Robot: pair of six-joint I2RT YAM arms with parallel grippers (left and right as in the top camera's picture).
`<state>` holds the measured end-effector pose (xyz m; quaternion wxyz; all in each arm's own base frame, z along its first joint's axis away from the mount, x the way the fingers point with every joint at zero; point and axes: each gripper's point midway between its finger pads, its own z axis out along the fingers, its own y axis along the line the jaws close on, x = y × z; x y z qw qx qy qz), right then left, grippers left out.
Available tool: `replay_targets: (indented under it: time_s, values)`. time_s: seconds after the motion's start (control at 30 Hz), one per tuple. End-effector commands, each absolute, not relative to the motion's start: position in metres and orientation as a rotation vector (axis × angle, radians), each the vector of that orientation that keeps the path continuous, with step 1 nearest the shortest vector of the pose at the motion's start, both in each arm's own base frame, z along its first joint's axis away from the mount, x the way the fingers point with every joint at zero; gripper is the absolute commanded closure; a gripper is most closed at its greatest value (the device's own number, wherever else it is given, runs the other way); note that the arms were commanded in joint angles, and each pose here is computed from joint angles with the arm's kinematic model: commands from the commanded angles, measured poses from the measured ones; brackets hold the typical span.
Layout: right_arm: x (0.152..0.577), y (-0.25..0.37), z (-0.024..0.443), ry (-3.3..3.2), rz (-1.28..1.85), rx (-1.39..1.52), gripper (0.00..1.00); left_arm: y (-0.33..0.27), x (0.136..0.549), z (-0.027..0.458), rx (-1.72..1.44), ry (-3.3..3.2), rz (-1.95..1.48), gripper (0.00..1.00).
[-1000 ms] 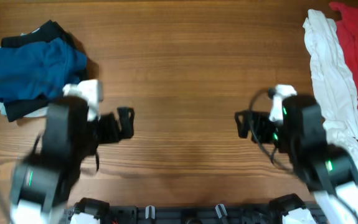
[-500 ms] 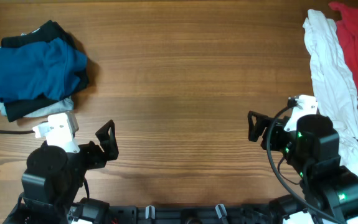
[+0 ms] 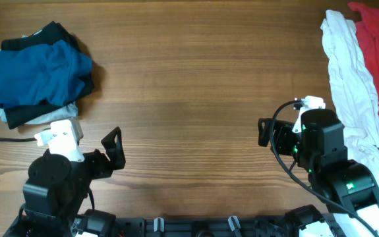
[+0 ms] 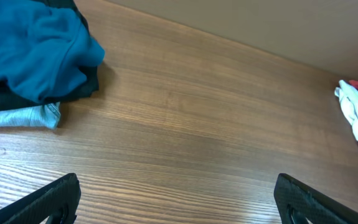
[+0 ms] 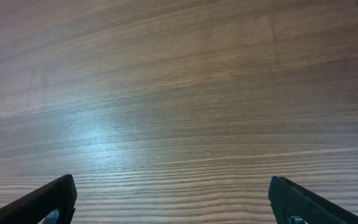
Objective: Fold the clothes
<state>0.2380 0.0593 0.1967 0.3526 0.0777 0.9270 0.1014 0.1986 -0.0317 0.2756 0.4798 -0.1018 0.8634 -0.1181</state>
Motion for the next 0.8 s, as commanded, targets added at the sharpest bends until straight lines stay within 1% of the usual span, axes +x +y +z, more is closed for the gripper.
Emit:
replay_targets:
  time_s: [0.0, 0.13, 0.33, 0.77]
  values:
    - [0.241, 0.050, 0.203, 2.319, 0.210, 0.158, 0.00, -0.029, 0.199, 0.272, -0.268, 2.108, -0.273, 0.00]
    - [0.247, 0.051, 0.203, 2.175, 0.237, 0.028, 0.01, -0.029, 0.199, 0.272, -0.268, 2.108, -0.273, 0.00]
    - [0.247, 0.046, 0.196, 1.956, 0.277, -0.013, 0.00, -0.029, 0.199, 0.272, -0.268, 2.108, -0.273, 0.00]
    - [0.232, 0.024, 0.217, 1.661, 0.119, -0.085, 0.00, -0.029, 0.199, 0.272, -0.268, 2.108, -0.273, 0.00]
